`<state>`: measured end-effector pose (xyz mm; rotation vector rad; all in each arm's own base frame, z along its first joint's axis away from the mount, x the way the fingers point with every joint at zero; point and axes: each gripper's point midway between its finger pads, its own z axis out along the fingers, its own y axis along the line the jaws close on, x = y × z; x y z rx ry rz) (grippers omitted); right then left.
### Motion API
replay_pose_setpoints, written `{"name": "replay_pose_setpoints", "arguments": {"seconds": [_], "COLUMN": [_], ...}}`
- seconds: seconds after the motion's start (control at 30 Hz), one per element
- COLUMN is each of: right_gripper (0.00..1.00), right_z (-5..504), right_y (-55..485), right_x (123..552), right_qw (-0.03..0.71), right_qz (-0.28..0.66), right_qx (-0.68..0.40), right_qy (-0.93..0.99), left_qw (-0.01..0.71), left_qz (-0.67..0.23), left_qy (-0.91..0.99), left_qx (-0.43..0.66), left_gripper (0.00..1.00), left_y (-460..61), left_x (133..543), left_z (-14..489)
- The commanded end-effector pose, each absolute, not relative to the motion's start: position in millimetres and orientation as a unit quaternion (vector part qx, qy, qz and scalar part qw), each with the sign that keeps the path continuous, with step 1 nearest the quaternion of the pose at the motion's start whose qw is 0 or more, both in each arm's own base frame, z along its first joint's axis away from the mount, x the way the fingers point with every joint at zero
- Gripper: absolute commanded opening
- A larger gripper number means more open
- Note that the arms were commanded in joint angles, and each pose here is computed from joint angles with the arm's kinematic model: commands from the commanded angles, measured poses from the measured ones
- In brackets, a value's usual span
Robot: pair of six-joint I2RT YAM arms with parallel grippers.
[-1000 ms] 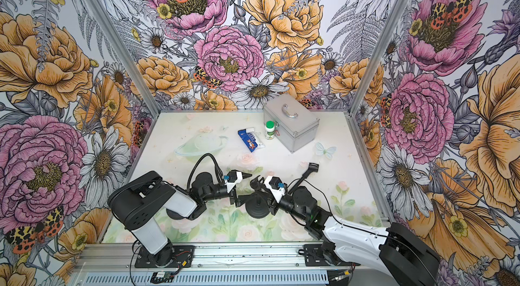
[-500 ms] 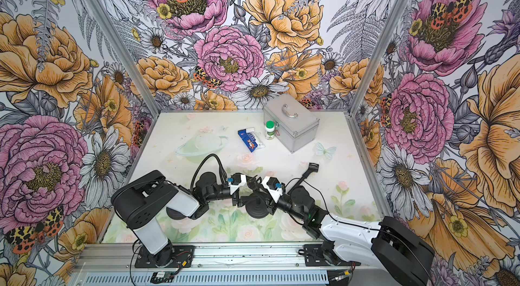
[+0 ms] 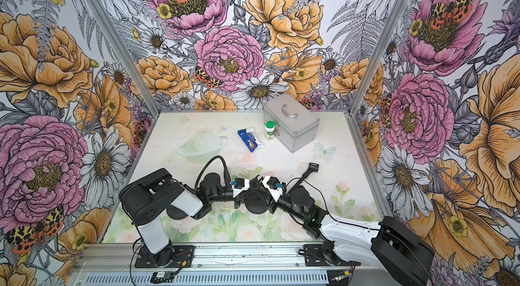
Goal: Assemble a microphone stand
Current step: Adjust the microphone stand at the center of the board, then screw the microphone stand pole into the microphone stand base.
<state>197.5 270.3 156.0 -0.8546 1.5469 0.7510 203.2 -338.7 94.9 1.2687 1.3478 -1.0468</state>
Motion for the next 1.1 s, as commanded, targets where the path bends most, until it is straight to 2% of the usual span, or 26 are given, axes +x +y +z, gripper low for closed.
{"name": "replay_pose_setpoints", "arguments": {"seconds": [0.0, 0.1, 0.33, 0.4, 0.47, 0.6, 0.63, 0.67, 0.9, 1.07], "right_gripper": [0.00, 0.00, 0.00, 0.11, 0.36, 0.47, 0.53, 0.55, 0.54, 0.49], "right_z": [133.3, 133.1, 139.3, 138.3, 137.2, 144.4, 145.0, 145.2, 149.9, 157.1], "right_y": [272.0, 275.5, 274.3, 270.0, 270.5, 270.5, 269.1, 268.2, 272.4, 276.5], "right_x": [195.4, 204.2, 218.3, 224.1, 222.1, 205.9, 203.4, 201.5, 215.8, 231.0], "right_qw": [0.545, 0.547, 0.550, 0.543, 0.525, 0.475, 0.469, 0.462, 0.437, 0.427], "right_qz": [0.306, 0.294, 0.299, 0.300, 0.315, 0.382, 0.385, 0.383, 0.385, 0.408], "right_qx": [-0.383, -0.387, -0.381, -0.376, -0.381, -0.416, -0.424, -0.436, -0.489, -0.499], "right_qy": [0.680, 0.681, 0.681, 0.688, 0.693, 0.675, 0.672, 0.670, 0.650, 0.634], "left_qw": [0.511, 0.519, 0.518, 0.518, 0.517, 0.516, 0.515, 0.514, 0.509, 0.507], "left_qz": [-0.425, -0.440, -0.439, -0.435, -0.431, -0.428, -0.427, -0.427, -0.429, -0.431], "left_qy": [0.572, 0.572, 0.577, 0.578, 0.581, 0.580, 0.583, 0.584, 0.586, 0.590], "left_qx": [0.481, 0.458, 0.454, 0.456, 0.458, 0.462, 0.462, 0.462, 0.462, 0.458], "left_gripper": [0.12, 0.08, 0.10, 0.10, 0.10, 0.10, 0.10, 0.10, 0.11, 0.13], "left_y": [-324.1, -314.5, -316.3, -316.9, -316.9, -317.9, -317.4, -317.3, -318.4, -318.0], "left_x": [235.8, 249.1, 256.5, 256.7, 256.8, 255.0, 255.6, 255.6, 256.7, 259.2], "left_z": [97.4, 98.8, 93.2, 90.2, 86.0, 82.6, 80.7, 79.2, 74.5, 73.2]}}
